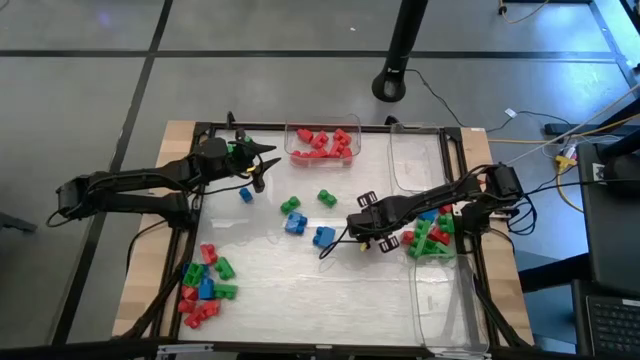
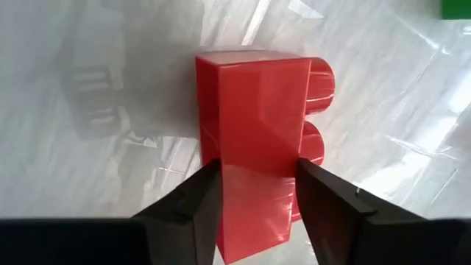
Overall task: Sort blocks
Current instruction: Put the red game piece into the top left transparent bin
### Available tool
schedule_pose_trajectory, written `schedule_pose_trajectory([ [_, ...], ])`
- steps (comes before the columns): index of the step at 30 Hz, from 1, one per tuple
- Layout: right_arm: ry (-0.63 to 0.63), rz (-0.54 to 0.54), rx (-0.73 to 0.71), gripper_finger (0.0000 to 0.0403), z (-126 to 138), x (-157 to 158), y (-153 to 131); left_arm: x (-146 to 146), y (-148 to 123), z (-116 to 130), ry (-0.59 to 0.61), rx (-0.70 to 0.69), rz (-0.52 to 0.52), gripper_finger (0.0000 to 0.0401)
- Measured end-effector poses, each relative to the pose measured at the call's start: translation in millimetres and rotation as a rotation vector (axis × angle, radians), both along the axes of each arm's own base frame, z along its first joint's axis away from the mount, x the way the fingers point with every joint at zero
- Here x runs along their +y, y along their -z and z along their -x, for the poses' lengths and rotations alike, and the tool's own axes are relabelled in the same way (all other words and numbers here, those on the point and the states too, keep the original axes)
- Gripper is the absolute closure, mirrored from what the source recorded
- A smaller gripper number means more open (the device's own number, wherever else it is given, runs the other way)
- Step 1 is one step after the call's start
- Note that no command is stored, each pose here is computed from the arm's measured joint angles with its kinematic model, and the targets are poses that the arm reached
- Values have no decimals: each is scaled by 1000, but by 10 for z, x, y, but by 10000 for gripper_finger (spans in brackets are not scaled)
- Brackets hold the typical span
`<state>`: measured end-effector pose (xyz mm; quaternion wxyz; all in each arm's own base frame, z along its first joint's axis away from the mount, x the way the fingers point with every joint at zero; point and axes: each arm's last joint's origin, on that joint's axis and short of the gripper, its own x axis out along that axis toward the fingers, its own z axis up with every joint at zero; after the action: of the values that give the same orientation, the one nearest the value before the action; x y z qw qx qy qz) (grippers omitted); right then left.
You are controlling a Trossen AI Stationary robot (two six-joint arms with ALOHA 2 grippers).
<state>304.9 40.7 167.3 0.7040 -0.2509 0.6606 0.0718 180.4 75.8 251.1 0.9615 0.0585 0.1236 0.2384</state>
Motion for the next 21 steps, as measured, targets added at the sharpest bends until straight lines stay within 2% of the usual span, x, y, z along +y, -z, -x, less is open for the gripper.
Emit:
schedule_pose_trajectory([
  [6, 0, 55, -19, 249, 19, -17, 47, 0, 0, 0, 0, 0, 0, 242],
  [15, -3, 261, -31, 251, 96, -84, 172, 0, 0, 0, 0, 0, 0, 242],
  [21, -6, 358, -70, 306, 151, -117, 302, 0, 0, 0, 0, 0, 0, 242],
])
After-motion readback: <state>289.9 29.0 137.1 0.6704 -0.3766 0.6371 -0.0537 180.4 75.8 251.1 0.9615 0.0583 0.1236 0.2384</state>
